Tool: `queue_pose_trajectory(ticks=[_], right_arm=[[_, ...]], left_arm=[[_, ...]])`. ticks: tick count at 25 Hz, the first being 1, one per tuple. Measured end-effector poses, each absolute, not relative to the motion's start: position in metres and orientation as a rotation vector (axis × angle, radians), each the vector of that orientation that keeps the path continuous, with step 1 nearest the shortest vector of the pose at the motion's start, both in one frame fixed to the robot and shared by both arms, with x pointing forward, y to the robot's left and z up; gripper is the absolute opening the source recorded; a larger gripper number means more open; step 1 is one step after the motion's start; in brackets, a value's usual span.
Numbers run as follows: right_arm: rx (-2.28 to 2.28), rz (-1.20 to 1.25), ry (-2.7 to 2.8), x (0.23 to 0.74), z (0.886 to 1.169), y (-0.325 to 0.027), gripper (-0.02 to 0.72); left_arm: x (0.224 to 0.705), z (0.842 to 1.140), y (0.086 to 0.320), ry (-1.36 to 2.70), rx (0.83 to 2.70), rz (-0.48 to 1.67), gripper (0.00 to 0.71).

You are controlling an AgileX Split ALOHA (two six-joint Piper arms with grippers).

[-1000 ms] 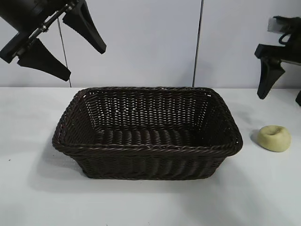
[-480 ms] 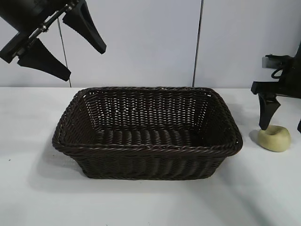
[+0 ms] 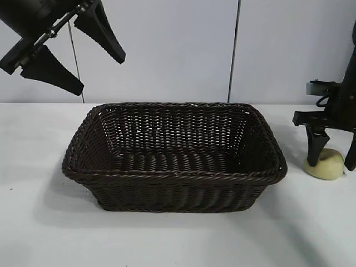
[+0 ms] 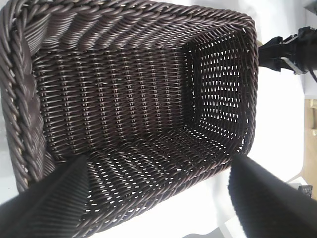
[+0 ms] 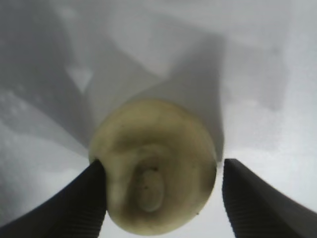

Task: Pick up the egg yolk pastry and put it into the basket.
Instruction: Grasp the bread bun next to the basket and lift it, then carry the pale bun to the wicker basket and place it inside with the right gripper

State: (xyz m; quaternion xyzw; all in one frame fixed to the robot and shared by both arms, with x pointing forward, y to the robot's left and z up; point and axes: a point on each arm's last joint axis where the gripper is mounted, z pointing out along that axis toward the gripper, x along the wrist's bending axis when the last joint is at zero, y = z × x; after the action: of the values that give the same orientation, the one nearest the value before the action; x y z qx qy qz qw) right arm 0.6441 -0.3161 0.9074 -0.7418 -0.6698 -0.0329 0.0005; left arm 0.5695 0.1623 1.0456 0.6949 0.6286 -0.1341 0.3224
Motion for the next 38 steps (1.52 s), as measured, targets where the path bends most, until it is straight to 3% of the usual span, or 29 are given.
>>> queue_pose_trajectory(ticks=[7,16,25,29,38], right_arm=[[-2.305,-0.104,-2.116,0.654,0.927,-0.316,0.191],[-2.260,-0.319,-2.116,0.677,0.991,-0.307,0.192],[-2.245,-0.518,-2.198,0.662,1.053,-0.294,0.192],[-2.170,-0.546,-2.263,0.657,1.063,-0.270,0.192],[-1.846,-0.545,-2.468,0.637,1.063,-0.170,0.192]], left_arm=[[0.570,1.046,0.162,1.650,1.824,-0.352,0.566],[0.570,1.046,0.162,1.650,1.824,-0.352,0.566],[0.570,1.046,0.162,1.650,1.824,-0.352,0.566],[0.570,1.046,0.162,1.650,1.825,-0.352,0.566],[0.570,1.046,0.162,1.650,1.825,-0.352,0.566]])
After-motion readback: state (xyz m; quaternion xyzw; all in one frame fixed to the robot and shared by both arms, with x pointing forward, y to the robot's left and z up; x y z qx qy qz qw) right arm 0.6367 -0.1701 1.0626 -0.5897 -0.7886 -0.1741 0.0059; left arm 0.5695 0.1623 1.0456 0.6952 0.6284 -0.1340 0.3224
